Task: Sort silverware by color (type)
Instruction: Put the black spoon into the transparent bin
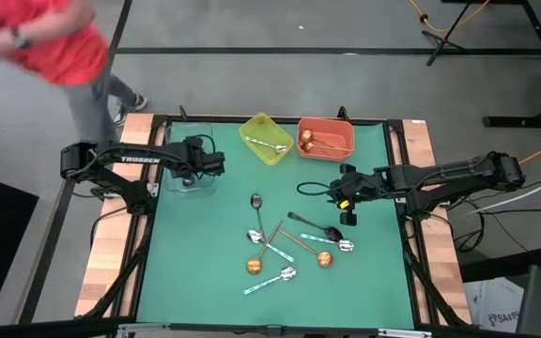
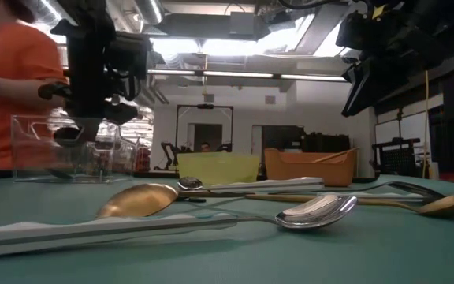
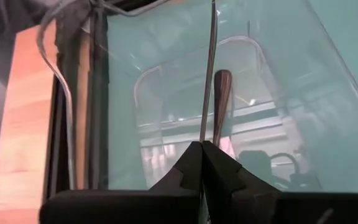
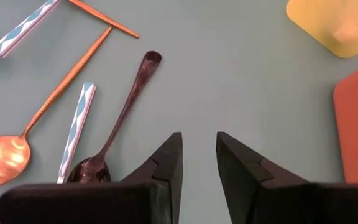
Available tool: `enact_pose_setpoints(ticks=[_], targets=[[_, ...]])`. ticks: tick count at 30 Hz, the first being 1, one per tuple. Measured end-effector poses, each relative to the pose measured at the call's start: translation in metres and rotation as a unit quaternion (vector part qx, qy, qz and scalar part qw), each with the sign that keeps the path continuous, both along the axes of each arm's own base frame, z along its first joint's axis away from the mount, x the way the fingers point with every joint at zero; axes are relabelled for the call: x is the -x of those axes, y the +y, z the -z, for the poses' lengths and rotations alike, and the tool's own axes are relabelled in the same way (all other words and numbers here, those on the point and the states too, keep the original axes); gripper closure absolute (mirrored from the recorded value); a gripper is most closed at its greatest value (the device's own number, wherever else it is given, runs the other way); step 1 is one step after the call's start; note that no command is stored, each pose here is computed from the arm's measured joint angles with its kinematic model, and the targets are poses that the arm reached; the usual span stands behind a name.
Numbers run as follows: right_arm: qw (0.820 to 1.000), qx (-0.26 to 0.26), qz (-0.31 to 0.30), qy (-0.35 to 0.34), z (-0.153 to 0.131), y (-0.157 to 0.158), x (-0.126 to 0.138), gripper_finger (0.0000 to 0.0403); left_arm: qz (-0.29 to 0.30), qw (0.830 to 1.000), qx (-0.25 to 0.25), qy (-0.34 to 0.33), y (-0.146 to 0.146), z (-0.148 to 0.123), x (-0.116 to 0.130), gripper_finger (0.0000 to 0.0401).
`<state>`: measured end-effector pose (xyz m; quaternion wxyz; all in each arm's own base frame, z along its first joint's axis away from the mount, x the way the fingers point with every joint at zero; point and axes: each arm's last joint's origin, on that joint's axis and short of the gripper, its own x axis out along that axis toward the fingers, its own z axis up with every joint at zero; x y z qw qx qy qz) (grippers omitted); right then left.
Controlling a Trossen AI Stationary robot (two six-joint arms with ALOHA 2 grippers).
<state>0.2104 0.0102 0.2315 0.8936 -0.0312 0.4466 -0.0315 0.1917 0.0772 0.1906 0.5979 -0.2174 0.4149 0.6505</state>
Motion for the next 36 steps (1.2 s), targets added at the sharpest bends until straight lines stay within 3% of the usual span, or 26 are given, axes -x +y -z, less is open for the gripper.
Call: enact_pose_setpoints(ticks=[14, 36], targets=[[1.000, -0.001, -0.001, -0.021, -0.003, 0.000, -0.003, 0.0315, -0.002, 1.000, 0.004, -0.017, -0.003, 0.028, 0.009, 0.0401], [1.000, -0.001, -0.001, -0.022, -0.003, 0.000, -0.003, 0.0315, 0.001, 1.000, 0.000, -0.024, -0.003, 0.029, 0.008, 0.0401]])
